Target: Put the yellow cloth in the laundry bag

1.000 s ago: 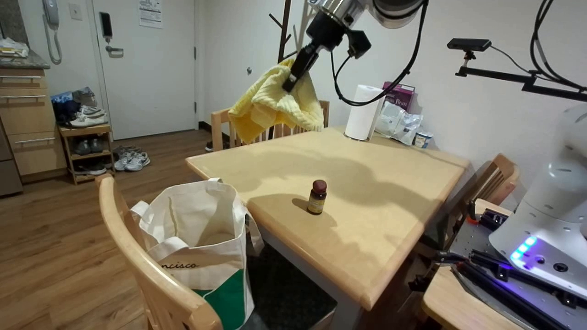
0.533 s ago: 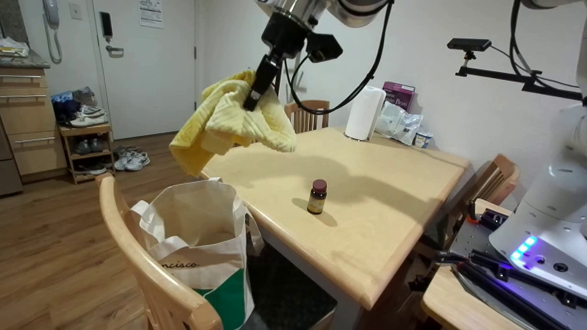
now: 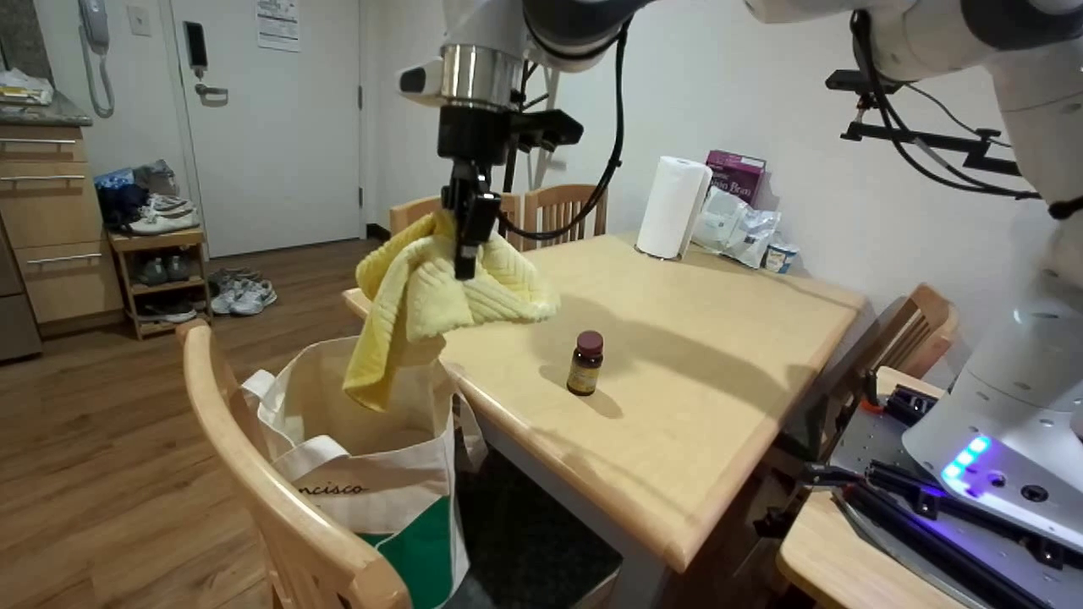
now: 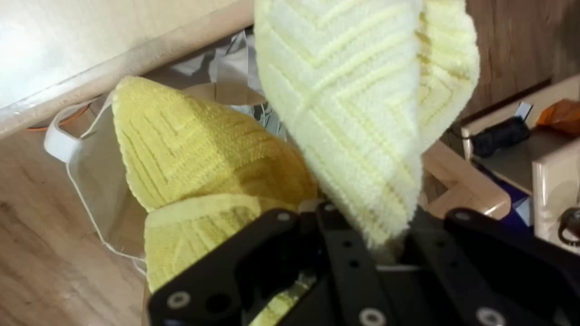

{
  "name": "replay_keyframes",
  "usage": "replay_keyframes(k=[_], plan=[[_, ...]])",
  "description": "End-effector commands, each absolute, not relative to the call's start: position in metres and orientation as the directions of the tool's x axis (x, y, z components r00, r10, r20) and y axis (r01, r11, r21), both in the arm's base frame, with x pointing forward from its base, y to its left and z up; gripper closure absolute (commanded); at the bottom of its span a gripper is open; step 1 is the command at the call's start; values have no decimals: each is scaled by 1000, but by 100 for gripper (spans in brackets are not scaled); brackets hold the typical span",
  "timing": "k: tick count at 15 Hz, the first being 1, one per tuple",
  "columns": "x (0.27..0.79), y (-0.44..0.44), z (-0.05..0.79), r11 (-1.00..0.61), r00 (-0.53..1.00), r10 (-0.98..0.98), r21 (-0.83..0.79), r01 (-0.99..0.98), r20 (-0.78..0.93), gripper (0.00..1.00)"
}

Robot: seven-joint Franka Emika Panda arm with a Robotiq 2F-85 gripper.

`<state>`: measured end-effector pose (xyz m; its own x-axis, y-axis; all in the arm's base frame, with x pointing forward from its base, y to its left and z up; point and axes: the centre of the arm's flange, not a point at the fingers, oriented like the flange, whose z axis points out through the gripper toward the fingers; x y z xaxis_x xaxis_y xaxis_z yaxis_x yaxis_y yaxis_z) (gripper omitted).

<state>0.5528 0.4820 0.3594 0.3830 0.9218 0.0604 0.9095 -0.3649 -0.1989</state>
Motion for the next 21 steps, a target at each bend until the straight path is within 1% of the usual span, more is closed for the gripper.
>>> replay_keyframes(k=[1, 5, 6, 10, 11, 12, 14, 19, 20, 21], plan=[[583, 530, 363, -222, 218, 975, -208, 953, -44, 95], [579, 544, 360, -62, 31, 989, -213, 975, -143, 95], [565, 556, 343, -30, -6, 985, -213, 976, -170, 95], [556, 579, 330, 35, -79, 965, -177, 984, -249, 95], [554, 583, 328, 37, -80, 964, -171, 985, -253, 56], [554, 585, 328, 38, -80, 965, -167, 985, -252, 56], [555, 585, 334, 28, -63, 969, -148, 989, -237, 44], [569, 567, 363, -22, 6, 984, -88, 996, -180, 11], [571, 561, 369, -40, 25, 987, -88, 995, -159, 5], [574, 557, 376, -53, 41, 990, -88, 995, -137, 2]])
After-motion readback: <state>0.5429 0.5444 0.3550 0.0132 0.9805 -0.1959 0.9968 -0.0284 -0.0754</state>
